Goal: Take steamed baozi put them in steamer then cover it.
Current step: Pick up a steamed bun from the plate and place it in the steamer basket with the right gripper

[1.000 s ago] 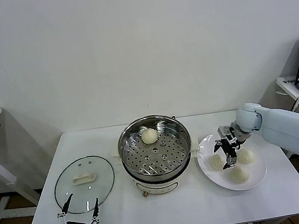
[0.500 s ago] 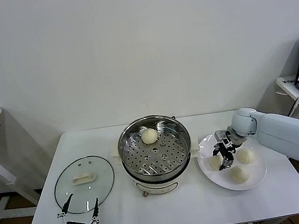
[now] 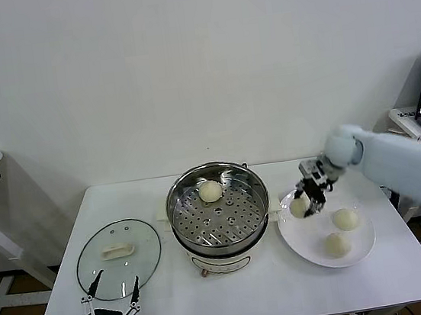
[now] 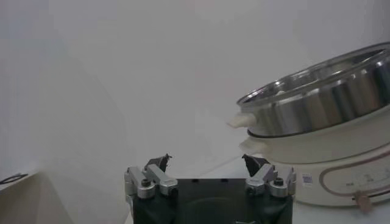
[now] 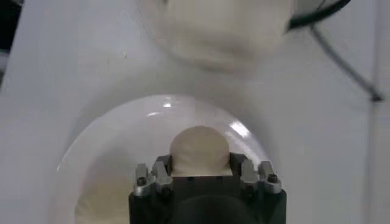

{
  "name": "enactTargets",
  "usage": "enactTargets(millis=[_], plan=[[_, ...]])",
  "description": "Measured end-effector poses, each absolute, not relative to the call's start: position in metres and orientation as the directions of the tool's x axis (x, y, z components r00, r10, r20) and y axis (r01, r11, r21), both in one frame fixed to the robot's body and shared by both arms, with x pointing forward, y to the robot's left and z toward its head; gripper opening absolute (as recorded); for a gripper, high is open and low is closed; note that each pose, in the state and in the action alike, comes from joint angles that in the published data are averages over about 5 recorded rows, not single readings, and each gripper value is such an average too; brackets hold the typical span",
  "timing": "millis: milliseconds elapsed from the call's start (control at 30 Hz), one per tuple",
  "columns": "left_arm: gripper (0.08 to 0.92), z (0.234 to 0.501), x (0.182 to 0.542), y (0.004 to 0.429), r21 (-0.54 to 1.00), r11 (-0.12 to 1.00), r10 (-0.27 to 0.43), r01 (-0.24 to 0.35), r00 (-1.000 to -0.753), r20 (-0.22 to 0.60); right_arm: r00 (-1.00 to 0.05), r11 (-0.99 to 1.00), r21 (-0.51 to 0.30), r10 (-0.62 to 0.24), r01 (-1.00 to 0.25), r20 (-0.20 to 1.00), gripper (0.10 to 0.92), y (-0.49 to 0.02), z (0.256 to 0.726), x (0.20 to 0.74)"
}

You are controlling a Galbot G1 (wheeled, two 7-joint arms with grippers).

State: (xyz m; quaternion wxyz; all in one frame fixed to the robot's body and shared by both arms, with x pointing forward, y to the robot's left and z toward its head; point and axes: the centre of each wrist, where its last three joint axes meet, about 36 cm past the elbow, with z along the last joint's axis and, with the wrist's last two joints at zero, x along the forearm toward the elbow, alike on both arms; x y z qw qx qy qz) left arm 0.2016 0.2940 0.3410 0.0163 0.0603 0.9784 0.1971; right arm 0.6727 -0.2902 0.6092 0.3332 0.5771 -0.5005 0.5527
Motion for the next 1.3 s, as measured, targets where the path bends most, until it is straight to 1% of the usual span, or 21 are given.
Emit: enactTargets(millis=[133,233,333,433,600,867,1067,1300], plan=[[0.823,0.342,0.203,0.293,0.39,0.914,0.131,0.115,-0.991,-0.013,-0.117,-0.351,-0.19,-0.219,-0.917,0.969,0.628,-0.25,0.66,0.674],[0.823,0.343,0.204,0.293,0.392,0.913,0.134,0.117,-0.991,-0.017,-0.109,-0.401,-0.196,-0.23,-0.895,0.967,0.628,-0.215,0.688,0.671],[0.823,0.343,0.205,0.292,0.392,0.913,0.136,0.117,-0.991,-0.02,-0.092,-0.442,-0.191,-0.236,-0.877,0.967,0.628,-0.179,0.703,0.666],[0.823,0.342,0.205,0.291,0.39,0.913,0.136,0.116,-0.991,-0.022,-0.074,-0.475,-0.182,-0.237,-0.861,0.969,0.628,-0.143,0.71,0.66],[0.823,0.343,0.206,0.292,0.392,0.913,0.131,0.109,-0.991,-0.029,-0.051,-0.51,-0.165,-0.23,-0.844,0.972,0.628,-0.086,0.703,0.649],[0.823,0.343,0.209,0.293,0.395,0.914,0.125,0.099,-0.991,-0.042,-0.045,-0.541,-0.152,-0.206,-0.827,0.978,0.628,-0.017,0.67,0.629],[0.823,0.343,0.21,0.295,0.398,0.913,0.123,0.094,-0.991,-0.049,-0.059,-0.541,-0.159,-0.196,-0.826,0.979,0.628,0.011,0.641,0.622],[0.823,0.342,0.209,0.298,0.401,0.912,0.118,0.088,-0.992,-0.051,-0.077,-0.523,-0.167,-0.19,-0.836,0.979,0.633,0.021,0.615,0.623]])
